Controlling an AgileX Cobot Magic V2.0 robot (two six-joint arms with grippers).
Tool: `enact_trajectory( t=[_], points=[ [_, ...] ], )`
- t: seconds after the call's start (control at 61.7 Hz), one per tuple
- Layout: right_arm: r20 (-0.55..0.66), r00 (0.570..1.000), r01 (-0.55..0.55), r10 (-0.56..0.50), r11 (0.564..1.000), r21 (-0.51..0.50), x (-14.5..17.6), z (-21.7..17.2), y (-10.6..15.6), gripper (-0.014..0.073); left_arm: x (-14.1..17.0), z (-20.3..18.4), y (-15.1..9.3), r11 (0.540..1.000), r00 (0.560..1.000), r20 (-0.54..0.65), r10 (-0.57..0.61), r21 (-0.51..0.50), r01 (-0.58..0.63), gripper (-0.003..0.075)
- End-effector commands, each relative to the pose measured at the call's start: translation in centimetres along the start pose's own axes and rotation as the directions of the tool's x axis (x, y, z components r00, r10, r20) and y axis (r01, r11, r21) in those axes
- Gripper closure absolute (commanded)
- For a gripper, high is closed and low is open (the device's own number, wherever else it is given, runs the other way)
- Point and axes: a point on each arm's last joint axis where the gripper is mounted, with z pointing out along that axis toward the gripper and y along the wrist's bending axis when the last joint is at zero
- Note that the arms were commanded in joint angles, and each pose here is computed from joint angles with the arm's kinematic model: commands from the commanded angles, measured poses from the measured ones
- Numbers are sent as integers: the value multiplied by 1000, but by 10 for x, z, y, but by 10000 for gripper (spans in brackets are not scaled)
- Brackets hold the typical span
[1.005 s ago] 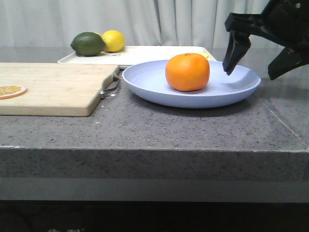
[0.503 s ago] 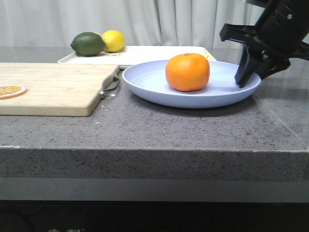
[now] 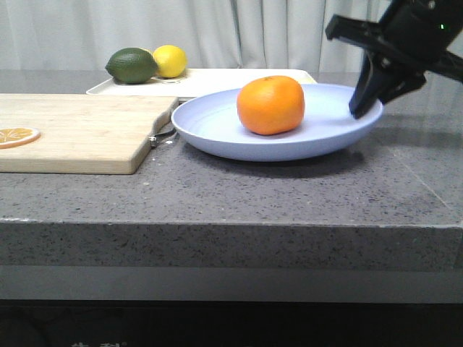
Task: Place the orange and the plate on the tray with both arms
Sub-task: 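Grip the plate rim with the right gripper and slide it toward the tray, then set the plate with the orange onto the white tray, release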
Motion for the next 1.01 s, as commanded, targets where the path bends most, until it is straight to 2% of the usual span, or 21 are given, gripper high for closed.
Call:
enact_trajectory(
  t=[0.0,0.292,0.486,0.778,0.989],
  points=[
    [95,995,35,-30,998,-46,-23,-31,15,657,-15,-2,-2,1000,996,93,-6,15,5,738],
    [61,998,33,-24,989,-143,-79,-24,40,657,-15,-2,-2,1000,996,93,-6,15,5,738],
    [136,990,-13,48,970,-244,-119,-12,55,657,-15,-2,-2,1000,996,93,-6,15,5,738],
    [208,968,-70,139,949,-307,-158,30,53,657,-15,-2,-2,1000,996,93,-6,15,5,738],
    [233,948,-134,218,934,-330,-169,53,41,657,-14,-2,-2,1000,996,92,-6,15,5,738]
  ],
)
